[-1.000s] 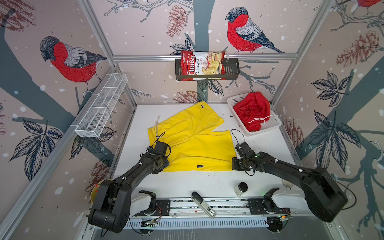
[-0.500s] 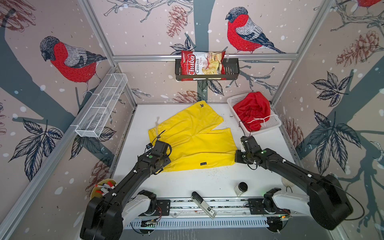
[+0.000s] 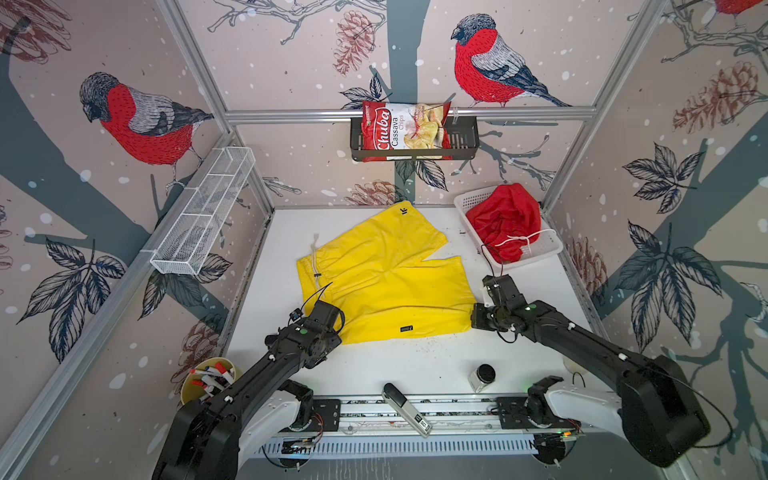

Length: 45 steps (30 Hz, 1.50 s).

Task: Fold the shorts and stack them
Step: 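Grasp the near waistband with the left gripper and near leg hem with the right, then lift the near edge with both grippers and fold it over toward the far edge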

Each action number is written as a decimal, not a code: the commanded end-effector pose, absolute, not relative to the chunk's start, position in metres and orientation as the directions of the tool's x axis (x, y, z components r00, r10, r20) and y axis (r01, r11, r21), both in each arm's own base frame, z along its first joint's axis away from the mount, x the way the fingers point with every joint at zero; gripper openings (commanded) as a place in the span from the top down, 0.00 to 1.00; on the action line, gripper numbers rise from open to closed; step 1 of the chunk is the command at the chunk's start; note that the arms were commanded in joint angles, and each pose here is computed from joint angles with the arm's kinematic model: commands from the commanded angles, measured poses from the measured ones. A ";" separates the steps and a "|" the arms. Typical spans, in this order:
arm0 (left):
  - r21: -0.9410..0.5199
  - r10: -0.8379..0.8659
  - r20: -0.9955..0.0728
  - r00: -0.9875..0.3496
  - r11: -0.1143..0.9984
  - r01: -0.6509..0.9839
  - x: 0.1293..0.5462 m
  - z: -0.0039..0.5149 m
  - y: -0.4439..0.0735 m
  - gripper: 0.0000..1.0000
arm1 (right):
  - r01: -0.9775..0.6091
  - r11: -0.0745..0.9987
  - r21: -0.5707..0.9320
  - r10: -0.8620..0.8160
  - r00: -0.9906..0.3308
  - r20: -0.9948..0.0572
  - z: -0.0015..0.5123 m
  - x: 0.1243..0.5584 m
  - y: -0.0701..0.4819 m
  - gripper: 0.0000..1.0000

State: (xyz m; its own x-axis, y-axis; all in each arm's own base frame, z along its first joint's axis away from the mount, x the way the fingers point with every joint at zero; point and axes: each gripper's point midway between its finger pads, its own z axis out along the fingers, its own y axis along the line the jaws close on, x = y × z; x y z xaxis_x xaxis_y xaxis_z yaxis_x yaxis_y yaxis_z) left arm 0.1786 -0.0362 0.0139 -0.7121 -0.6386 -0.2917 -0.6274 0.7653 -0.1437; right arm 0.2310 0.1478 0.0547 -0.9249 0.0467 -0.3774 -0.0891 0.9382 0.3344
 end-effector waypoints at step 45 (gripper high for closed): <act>-0.414 -0.583 -0.429 -0.690 0.806 -0.423 0.201 0.192 -0.059 1.00 | -0.048 0.919 0.392 0.346 -0.383 -0.857 0.324 0.312 0.100 1.00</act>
